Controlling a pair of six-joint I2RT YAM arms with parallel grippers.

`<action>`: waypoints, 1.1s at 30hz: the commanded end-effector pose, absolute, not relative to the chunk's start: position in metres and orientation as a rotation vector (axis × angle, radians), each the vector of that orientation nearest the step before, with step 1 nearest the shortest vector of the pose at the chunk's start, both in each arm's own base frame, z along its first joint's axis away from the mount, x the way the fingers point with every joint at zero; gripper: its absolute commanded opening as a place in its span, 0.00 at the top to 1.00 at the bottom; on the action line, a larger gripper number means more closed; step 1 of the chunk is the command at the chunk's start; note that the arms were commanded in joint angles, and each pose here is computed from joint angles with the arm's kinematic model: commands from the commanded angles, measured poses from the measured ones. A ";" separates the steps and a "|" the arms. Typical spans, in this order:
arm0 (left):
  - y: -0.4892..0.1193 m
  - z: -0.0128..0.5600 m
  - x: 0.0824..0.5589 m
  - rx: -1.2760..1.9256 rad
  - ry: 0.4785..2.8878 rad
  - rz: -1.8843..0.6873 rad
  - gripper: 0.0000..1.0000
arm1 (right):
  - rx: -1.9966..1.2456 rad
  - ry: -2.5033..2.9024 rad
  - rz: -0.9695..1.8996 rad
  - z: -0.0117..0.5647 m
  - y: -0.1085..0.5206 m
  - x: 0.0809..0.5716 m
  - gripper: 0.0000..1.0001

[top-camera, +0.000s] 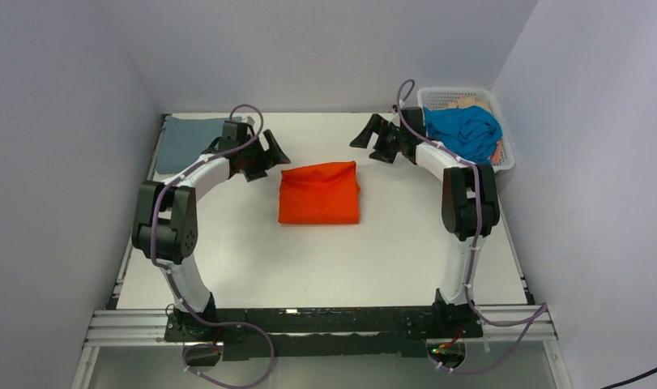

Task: Fold and stack the t-shirts
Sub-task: Fold the long partially folded tshirt into a neat square

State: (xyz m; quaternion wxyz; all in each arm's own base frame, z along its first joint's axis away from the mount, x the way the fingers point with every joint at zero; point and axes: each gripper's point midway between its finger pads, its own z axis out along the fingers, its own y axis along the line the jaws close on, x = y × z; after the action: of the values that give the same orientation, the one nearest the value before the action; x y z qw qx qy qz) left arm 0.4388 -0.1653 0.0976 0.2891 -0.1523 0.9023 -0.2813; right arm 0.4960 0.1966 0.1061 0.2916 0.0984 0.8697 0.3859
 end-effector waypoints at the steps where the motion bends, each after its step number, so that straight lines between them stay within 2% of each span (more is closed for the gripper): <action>1: -0.178 0.157 0.460 -0.258 2.246 -0.843 0.01 | 0.135 2.257 0.842 0.140 0.185 0.505 0.00; 4: -0.191 0.167 0.445 -0.188 2.218 -0.921 0.00 | 0.094 2.281 0.824 0.139 0.194 0.470 0.00; 9: -0.228 0.168 0.419 -0.031 2.236 -1.039 0.01 | -0.098 2.237 1.127 0.160 0.250 0.401 0.00; 12: -0.245 0.152 0.417 0.019 2.299 -1.030 0.01 | -0.120 2.215 1.219 0.161 0.268 0.387 0.00; 16: -0.257 0.139 0.423 0.033 2.344 -1.054 0.01 | -0.084 2.201 1.207 0.158 0.273 0.412 0.00; 26: -0.249 0.101 0.490 -0.059 2.391 -0.933 0.00 | 0.067 2.236 1.179 0.108 0.269 0.494 0.00; 29: -0.242 0.084 0.500 -0.089 2.414 -0.896 0.01 | 0.104 2.287 1.150 0.082 0.266 0.502 0.00; 33: -0.244 0.054 0.487 -0.114 2.481 -0.938 0.01 | 0.149 2.340 1.140 0.052 0.262 0.498 0.00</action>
State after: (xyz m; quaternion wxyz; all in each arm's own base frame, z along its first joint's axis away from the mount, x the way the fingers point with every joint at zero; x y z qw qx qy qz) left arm 0.4917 -0.2447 0.0702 0.2580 -0.0399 0.9028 -0.3417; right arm 0.4888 0.2639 0.0590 0.2571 0.0460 0.8668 0.4248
